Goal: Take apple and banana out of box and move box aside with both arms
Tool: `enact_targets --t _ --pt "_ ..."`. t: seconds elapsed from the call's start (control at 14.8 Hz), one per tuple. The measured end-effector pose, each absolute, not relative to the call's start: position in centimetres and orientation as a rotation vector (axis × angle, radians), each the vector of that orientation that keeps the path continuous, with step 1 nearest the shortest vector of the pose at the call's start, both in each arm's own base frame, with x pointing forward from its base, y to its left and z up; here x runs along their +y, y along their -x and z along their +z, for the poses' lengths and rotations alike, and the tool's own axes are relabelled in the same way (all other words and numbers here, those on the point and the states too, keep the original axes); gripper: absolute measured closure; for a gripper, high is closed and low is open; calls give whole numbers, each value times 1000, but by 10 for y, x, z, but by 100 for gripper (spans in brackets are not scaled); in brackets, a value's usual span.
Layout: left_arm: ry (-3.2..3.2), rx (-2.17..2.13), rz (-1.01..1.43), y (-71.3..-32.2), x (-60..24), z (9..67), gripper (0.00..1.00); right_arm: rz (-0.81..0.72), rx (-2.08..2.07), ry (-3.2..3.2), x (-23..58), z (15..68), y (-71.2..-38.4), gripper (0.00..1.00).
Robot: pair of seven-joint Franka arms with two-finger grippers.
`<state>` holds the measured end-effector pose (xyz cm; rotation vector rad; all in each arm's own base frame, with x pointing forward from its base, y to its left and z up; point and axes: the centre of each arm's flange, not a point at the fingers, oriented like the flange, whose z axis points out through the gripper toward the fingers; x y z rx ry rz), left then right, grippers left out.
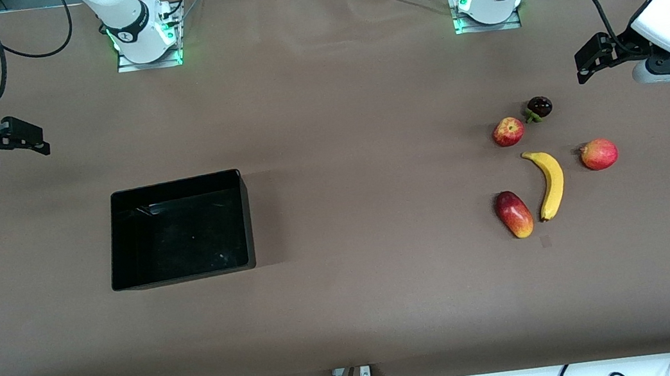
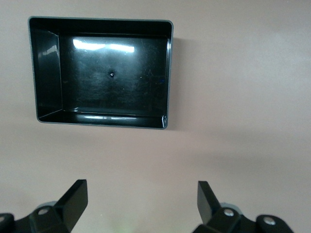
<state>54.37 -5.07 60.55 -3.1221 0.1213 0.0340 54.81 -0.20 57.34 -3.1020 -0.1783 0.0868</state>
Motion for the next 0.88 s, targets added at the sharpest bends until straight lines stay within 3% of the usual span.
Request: enact_targets --t 0.88 --pt "3123 106 38 -545 -45 605 0 64 -185 3110 -1 580 -550 0"
